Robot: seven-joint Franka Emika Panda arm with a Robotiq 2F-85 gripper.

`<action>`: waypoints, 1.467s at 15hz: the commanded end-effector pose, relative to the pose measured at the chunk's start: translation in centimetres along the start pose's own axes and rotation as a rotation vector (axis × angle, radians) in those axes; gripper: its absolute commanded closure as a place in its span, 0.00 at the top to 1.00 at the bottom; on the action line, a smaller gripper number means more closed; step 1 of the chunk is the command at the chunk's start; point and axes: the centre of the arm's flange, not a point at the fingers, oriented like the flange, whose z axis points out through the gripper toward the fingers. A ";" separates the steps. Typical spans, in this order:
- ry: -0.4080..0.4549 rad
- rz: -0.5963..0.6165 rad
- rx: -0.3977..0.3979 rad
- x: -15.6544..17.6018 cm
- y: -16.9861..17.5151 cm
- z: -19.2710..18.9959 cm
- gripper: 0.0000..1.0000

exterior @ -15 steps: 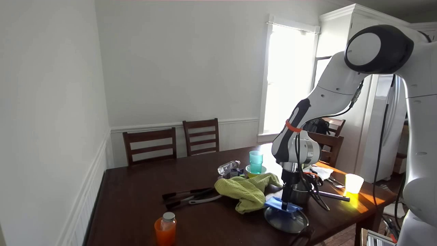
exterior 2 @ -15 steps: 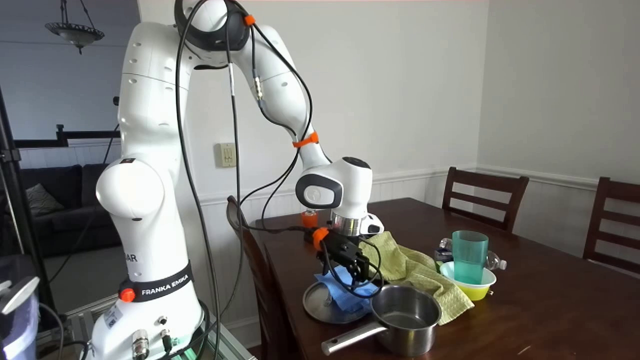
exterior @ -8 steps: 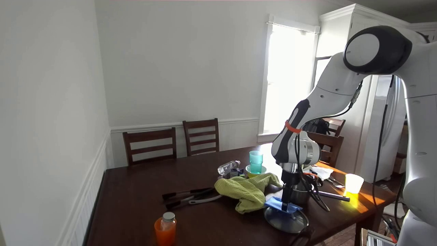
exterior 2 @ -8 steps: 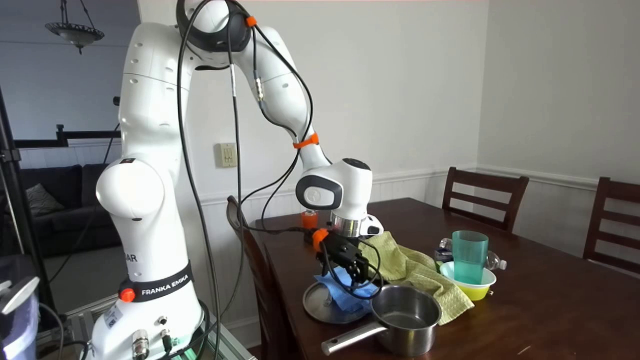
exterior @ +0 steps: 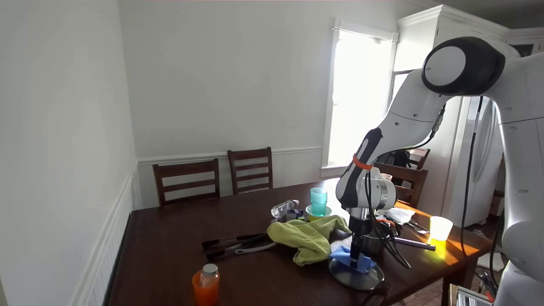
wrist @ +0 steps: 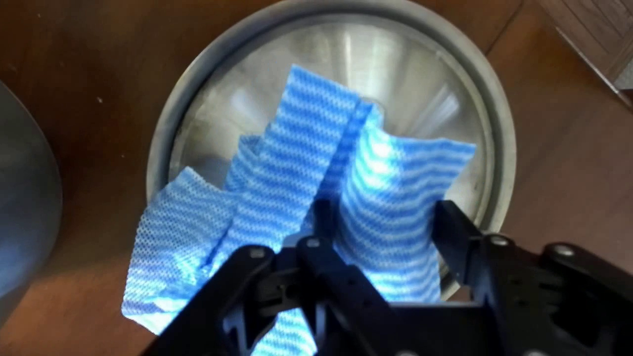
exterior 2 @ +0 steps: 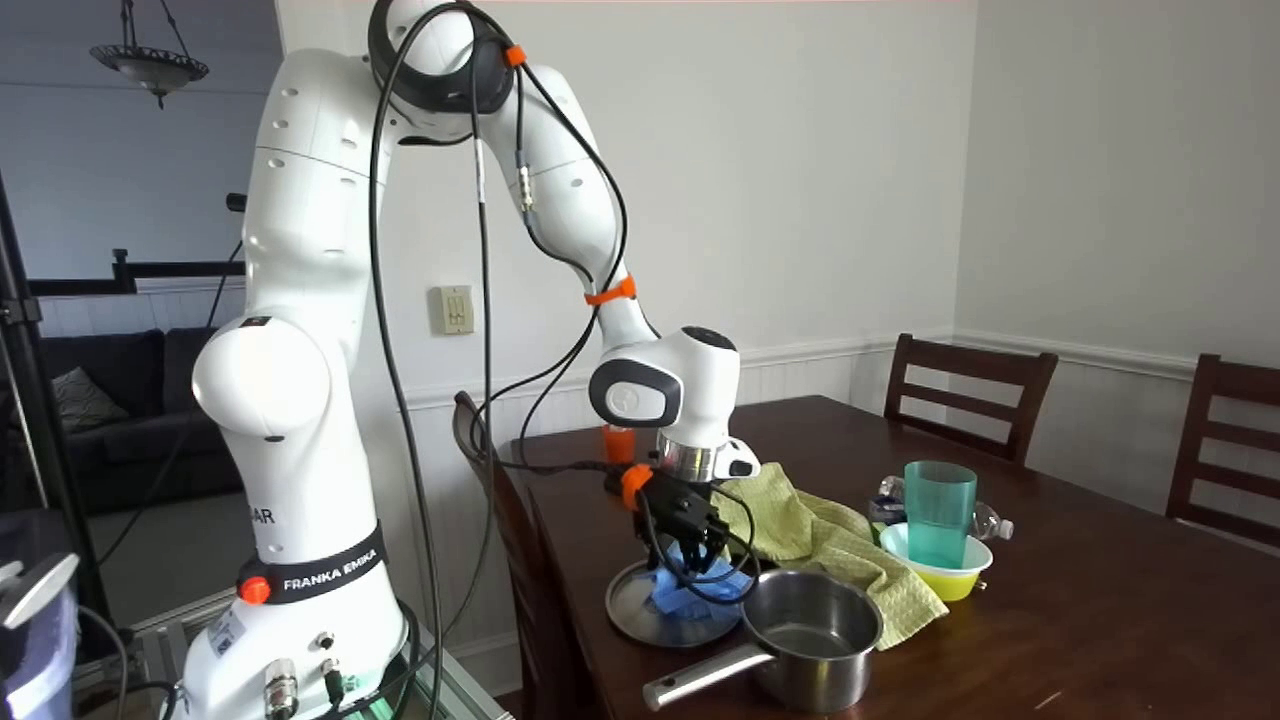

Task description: Use the blue towel to place the lid on the pot

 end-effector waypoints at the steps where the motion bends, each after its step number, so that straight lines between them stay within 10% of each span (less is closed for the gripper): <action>1: 0.003 -0.008 -0.007 0.1 0.3 0.6 0.27; 5: 0.005 -0.009 -0.013 0.0 0.2 0.1 0.01; 22: 0.064 -0.004 -0.102 -1.3 2.0 -11.7 0.03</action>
